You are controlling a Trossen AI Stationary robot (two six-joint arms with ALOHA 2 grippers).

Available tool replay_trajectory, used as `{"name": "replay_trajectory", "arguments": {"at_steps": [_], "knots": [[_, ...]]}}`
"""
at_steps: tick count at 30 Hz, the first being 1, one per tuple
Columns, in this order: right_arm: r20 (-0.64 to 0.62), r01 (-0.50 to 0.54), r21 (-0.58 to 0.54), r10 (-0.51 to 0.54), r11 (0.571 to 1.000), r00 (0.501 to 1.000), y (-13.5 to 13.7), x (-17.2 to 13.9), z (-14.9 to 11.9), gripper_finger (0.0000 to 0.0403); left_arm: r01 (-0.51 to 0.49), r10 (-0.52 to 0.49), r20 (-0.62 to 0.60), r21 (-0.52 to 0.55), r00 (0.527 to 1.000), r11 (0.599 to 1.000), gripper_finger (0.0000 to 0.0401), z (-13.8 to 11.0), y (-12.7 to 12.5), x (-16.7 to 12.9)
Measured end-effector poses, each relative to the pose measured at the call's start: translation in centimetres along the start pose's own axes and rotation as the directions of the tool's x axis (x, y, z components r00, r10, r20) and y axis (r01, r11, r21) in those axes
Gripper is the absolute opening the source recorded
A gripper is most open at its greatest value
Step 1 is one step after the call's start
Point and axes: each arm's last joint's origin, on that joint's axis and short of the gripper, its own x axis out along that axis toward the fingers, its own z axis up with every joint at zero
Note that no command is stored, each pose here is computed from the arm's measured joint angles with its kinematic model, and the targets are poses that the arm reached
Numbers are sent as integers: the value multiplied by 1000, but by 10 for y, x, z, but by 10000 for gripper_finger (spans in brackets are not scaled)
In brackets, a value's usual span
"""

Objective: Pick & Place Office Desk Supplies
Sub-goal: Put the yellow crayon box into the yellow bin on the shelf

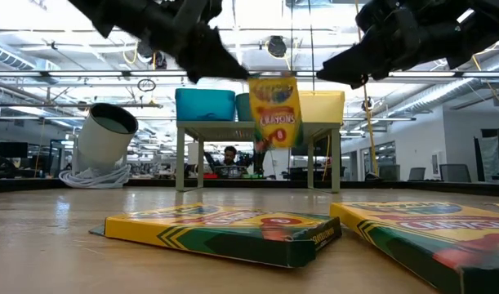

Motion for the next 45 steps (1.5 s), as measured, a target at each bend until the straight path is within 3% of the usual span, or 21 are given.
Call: {"name": "replay_trajectory", "arguments": {"at_steps": [6,14,18,22,31,45], "knots": [[36,-80,80,77,994,996,2,5,1,202,1,-3,39,56,999,998,0,30,-1,-1],[25,-90,72,88,993,996,1,18,-8,243,17,-25,54,146,998,989,0,67,-9,-9],[51,-198,62,195,978,979,3,23,-9,256,22,-37,82,177,996,984,0,79,-13,-12],[66,-261,73,256,963,964,5,24,-9,258,21,-36,74,188,997,982,0,82,-12,-13],[6,-243,103,244,964,970,2,17,-11,258,31,-41,44,198,998,980,0,79,-15,-13],[14,-237,123,237,964,971,1,13,-8,260,34,-44,46,201,998,979,0,79,-16,-14]]}}
